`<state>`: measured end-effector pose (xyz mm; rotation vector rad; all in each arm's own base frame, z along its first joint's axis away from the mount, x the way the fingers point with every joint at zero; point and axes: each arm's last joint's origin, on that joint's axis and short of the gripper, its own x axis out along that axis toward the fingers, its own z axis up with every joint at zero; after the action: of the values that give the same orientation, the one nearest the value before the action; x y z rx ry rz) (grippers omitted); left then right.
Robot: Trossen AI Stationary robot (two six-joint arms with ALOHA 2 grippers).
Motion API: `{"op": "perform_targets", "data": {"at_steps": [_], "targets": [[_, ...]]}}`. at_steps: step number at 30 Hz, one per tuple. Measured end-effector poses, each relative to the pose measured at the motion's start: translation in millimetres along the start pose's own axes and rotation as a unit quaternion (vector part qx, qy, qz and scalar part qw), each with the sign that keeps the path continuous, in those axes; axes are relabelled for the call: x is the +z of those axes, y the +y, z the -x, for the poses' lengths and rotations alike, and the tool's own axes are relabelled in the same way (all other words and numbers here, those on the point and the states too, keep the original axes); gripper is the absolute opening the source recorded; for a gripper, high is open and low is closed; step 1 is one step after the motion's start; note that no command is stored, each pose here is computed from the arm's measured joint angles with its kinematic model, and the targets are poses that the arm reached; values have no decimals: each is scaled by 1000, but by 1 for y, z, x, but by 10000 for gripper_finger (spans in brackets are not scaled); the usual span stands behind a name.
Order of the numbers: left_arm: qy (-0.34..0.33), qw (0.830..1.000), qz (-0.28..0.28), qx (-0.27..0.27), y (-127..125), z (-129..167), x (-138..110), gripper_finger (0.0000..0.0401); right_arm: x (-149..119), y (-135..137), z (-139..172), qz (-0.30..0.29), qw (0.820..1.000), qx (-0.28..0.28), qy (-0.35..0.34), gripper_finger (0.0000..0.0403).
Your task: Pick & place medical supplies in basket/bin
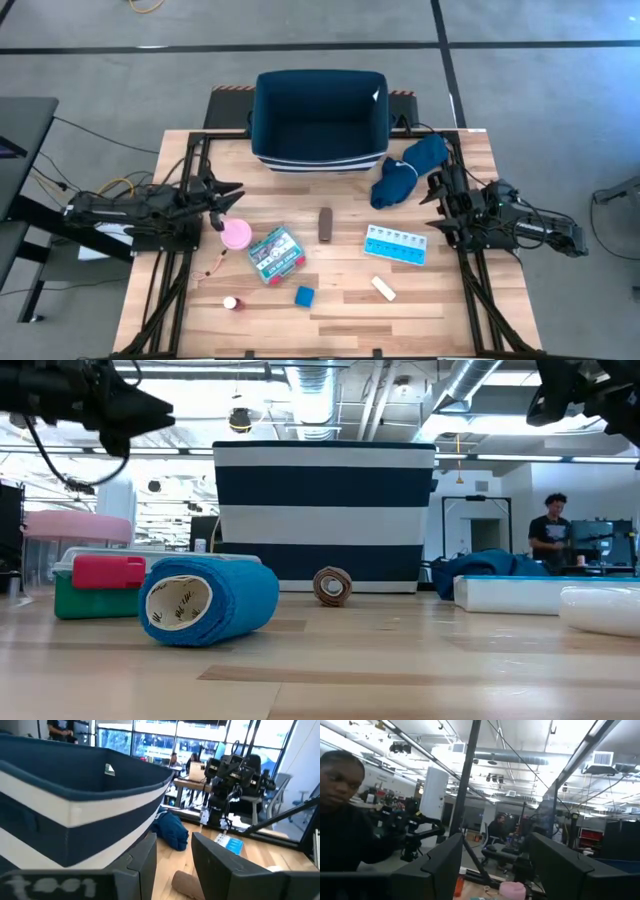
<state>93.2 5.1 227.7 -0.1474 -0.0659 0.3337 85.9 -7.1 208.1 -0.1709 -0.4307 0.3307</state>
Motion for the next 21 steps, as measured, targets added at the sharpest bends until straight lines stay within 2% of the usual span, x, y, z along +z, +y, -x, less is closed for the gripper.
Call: {"op": "perform_targets", "data": {"at_steps": [6,12,14,18,21], "targets": [[66,998,15,12,2,12,25,111,-1,-1,0,-18,1000,-8,6,225],[124,992,25,28,0,15,47,111,-9,-1,0,-50,998,-23,42,225],[142,989,36,34,-3,12,56,111,-10,-3,0,-50,997,-47,43,225],[194,979,36,53,-9,2,70,111,-4,-9,1,-30,989,-147,14,225],[241,967,26,73,-13,-6,78,111,-4,-9,1,-16,988,-154,17,225]]}}
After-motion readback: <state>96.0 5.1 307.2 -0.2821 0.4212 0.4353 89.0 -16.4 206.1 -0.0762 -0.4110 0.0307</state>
